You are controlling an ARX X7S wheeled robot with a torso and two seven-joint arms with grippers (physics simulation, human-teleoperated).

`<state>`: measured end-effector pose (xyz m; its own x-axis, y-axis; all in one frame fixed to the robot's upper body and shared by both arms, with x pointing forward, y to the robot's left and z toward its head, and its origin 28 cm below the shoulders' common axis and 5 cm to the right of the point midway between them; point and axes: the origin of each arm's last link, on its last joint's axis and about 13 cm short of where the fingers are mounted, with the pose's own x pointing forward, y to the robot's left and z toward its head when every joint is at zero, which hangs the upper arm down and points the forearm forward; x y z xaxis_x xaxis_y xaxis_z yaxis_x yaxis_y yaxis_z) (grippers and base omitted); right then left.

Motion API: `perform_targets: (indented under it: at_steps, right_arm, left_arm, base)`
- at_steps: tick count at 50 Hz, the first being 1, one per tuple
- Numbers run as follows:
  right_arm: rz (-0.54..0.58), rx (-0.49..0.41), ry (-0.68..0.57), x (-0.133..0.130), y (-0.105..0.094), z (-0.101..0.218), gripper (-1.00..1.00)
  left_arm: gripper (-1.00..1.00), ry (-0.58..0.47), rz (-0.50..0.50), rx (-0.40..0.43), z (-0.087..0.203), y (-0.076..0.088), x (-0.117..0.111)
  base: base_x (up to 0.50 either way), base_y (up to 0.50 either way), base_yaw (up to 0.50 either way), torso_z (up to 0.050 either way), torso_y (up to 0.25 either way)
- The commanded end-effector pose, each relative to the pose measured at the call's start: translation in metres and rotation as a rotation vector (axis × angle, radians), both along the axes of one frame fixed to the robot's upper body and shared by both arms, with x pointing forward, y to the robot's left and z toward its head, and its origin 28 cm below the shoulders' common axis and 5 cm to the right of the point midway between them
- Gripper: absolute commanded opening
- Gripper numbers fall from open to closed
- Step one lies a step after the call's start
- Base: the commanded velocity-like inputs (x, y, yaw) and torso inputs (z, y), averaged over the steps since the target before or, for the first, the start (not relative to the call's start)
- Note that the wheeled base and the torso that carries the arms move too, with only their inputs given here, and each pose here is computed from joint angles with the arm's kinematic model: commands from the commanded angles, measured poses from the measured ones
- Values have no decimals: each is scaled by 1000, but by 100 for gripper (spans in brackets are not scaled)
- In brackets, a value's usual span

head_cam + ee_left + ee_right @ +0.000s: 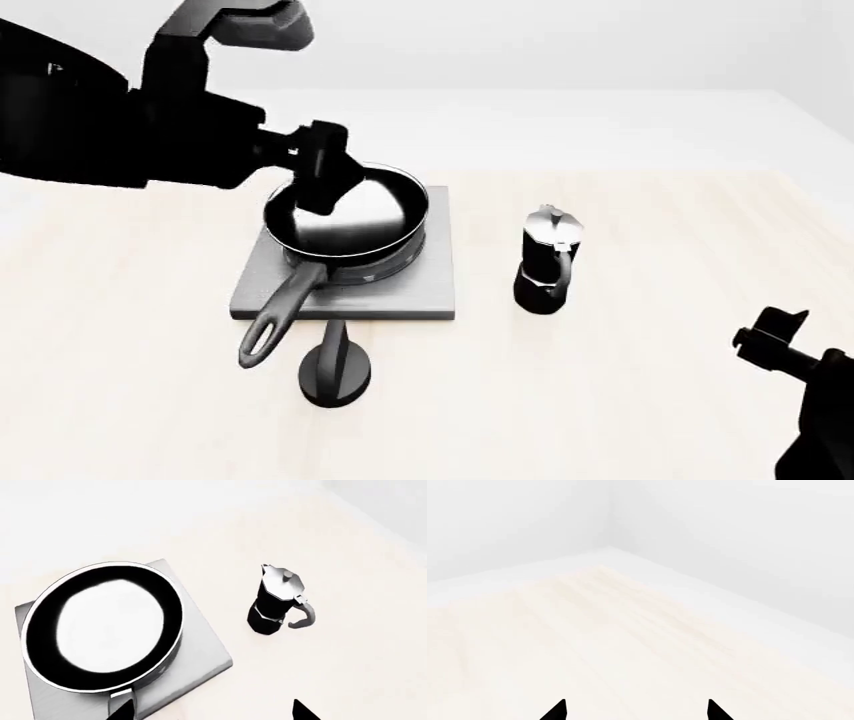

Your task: Turn on the stove and put the frying pan on it.

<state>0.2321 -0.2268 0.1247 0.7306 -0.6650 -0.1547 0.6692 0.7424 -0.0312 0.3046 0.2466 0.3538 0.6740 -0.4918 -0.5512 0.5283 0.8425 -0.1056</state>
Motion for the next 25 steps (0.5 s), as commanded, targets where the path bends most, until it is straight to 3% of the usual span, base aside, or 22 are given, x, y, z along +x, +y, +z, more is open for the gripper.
perform_targets:
  at_steps: [1, 3, 5, 8, 10, 11, 12, 13, 14, 15, 16, 17, 18, 19, 23, 25]
  right_arm:
    - [24, -14, -11, -1, 4, 8, 100]
    - [32, -20, -15, -1, 6, 10, 100]
    - [48, -24, -19, 0, 9, 11, 100]
    - [123, -59, -61, 2, 17, 17, 100]
    - [182, -69, -104, 4, 22, 22, 100]
    - [207, -82, -119, 5, 25, 25, 100]
    - [271, -129, -163, 7, 32, 33, 100]
    - [309, -142, -190, 7, 36, 37, 100]
    - [369, -173, -228, 7, 42, 43, 100]
    - [444, -210, -282, 7, 50, 51, 100]
    - [493, -228, -312, 8, 55, 55, 100]
    - [505, -243, -324, 9, 58, 58, 100]
    - [557, -244, -359, 9, 62, 61, 100]
    - [595, -258, -387, 8, 67, 64, 100]
    - [714, -246, -445, 6, 75, 63, 100]
    - [705, -257, -458, 5, 76, 62, 100]
  left_arm:
    - [100, -263, -175, -93, 41, -7, -72]
    - [100, -317, -227, -117, 37, -12, -81]
    - [100, -474, -336, -180, 18, -21, -91]
    - [100, -502, -357, -88, -12, -31, -94]
    - [100, -593, -374, -113, -24, -38, -99]
    - [100, -602, -378, -65, -30, -39, -99]
    - [100, -659, -376, 55, -44, -46, -100]
    - [100, -674, -369, 83, -49, -48, -100]
    - [100, -709, -398, 60, -54, -53, -101]
    - [100, -725, -395, 136, -63, -57, -101]
    - [100, -755, -434, 152, -68, -61, -101]
    - [100, -764, -477, 80, -70, -63, -102]
    - [100, -763, -444, 121, -72, -63, -100]
    - [100, -792, -492, 139, -73, -65, -99]
    - [100, -787, -518, 188, -75, -66, -90]
    - [100, -788, -534, 180, -75, -66, -89]
  base:
    - [0, 0, 0, 0, 0]
    - [0, 0, 0, 0, 0]
    - [0, 0, 0, 0, 0]
    - [0, 0, 0, 0, 0]
    - [0, 0, 0, 0, 0]
    - [0, 0, 0, 0, 0]
    - [0, 0, 0, 0, 0]
    - [0, 0, 0, 0, 0]
    - [0, 0, 0, 0, 0]
    - [0, 0, 0, 0, 0]
    - [0, 0, 0, 0, 0]
    - [0, 0, 0, 0, 0]
    - [0, 0, 0, 0, 0]
    - [0, 0, 0, 0, 0]
    - [0, 0, 0, 0, 0]
    - [0, 0, 0, 0, 0]
